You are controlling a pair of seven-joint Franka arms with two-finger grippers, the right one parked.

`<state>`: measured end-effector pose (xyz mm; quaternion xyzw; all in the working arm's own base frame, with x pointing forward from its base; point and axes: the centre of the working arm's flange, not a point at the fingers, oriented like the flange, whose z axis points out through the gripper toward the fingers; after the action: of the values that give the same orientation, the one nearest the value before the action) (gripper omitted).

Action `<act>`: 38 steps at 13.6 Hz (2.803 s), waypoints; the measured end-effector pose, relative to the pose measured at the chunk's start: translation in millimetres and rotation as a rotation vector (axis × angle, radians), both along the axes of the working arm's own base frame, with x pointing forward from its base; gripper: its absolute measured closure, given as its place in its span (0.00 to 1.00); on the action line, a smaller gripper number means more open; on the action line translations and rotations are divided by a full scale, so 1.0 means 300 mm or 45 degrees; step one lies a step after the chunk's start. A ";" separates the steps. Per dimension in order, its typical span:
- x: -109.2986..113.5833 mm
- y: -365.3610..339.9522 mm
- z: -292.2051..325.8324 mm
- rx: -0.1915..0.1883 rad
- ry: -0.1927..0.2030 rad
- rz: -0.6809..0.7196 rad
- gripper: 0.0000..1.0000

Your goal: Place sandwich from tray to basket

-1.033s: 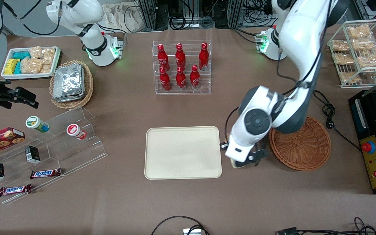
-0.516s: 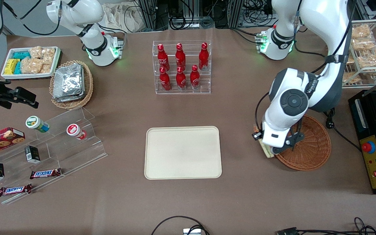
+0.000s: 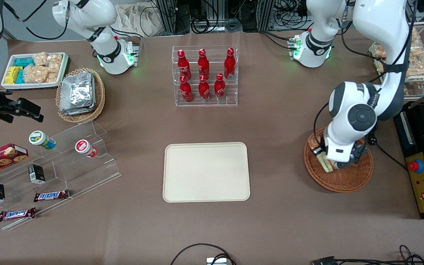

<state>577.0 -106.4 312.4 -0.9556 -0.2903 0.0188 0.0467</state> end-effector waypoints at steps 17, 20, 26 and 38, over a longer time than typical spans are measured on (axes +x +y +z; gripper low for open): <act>0.028 0.335 -0.112 -0.222 -0.031 0.512 0.85; 0.025 0.336 -0.117 -0.222 -0.037 0.475 0.83; 0.022 0.339 -0.135 -0.220 -0.030 0.381 0.74; 0.083 0.272 0.489 -0.219 0.277 -0.320 0.00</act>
<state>601.9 -24.8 459.0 -0.9772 -0.1591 0.1407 -0.0023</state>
